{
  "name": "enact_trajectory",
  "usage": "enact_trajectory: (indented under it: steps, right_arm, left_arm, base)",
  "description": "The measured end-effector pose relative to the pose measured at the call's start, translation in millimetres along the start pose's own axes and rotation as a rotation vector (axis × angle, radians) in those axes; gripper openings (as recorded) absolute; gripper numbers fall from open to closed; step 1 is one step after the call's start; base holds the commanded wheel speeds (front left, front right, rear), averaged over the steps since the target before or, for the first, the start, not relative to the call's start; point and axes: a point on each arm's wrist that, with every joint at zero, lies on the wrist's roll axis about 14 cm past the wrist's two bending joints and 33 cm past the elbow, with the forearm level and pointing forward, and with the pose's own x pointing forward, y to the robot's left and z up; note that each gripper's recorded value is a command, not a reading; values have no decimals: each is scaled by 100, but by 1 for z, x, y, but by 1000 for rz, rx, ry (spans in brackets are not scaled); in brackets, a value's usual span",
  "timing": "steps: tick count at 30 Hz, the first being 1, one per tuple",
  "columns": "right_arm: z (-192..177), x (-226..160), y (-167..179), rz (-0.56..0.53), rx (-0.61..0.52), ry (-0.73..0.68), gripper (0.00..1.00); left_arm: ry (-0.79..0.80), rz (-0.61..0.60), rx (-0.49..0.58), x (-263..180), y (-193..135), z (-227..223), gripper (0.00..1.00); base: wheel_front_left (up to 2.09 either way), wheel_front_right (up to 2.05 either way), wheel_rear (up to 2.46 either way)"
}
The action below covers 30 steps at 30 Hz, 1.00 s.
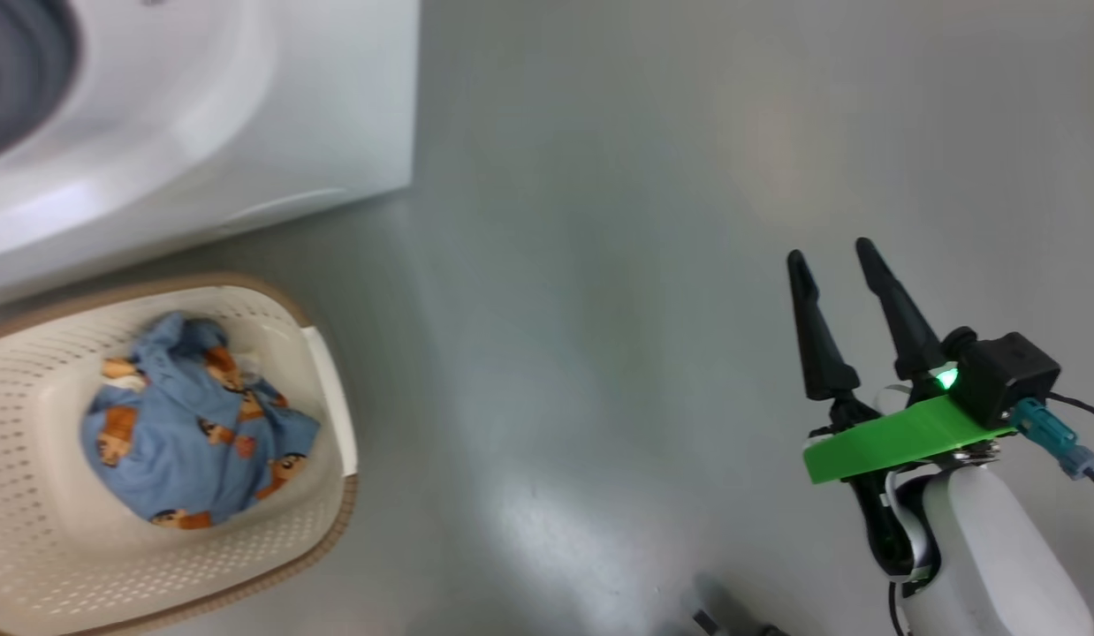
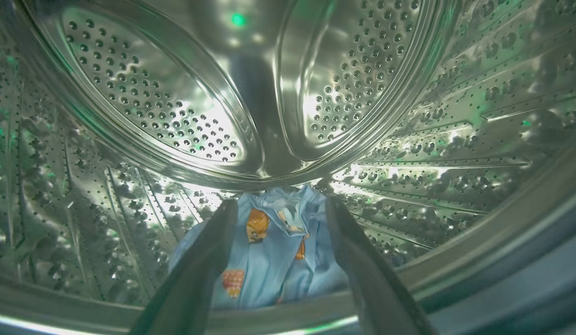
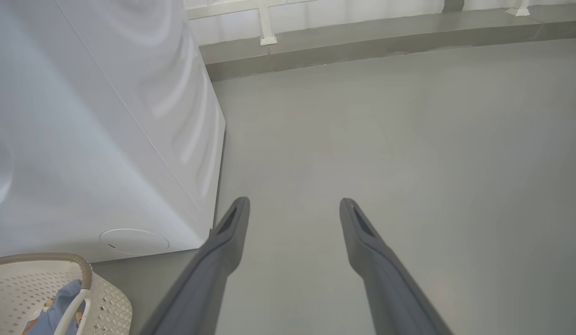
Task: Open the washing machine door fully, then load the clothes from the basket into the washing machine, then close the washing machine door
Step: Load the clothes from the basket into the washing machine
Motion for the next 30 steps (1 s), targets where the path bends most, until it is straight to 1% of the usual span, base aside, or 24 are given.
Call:
enact_trajectory:
  steps: [5, 9, 15, 19, 25, 30]
  right_arm:
    - [13, -3, 5, 16, -8, -34, 100]
    - [17, -13, 10, 29, -6, -41, 100]
    - [21, -34, 17, 45, -18, -48, 100]
    - [33, -48, 19, 52, -26, -81, 100]
    - [49, -69, 27, 78, -42, -110, 100]
    - [66, -86, 36, 105, -70, -152, 100]
  left_arm:
    - [18, 13, -46, -32, 1, -7, 100]
    - [9, 32, -69, -63, 7, -3, 100]
    - [-19, 13, -108, -128, -2, 2, 100]
    - [-5, -9, -94, -178, -10, -4, 100]
    - [-28, -79, -77, -237, -32, 7, 100]
    - [-23, -88, -66, -273, -30, 8, 100]
  base:
    - [0, 0, 0]
    - [0, 0, 0]
    - [0, 0, 0]
    - [0, 0, 0]
    - [0, 0, 0]
    - [0, 0, 0]
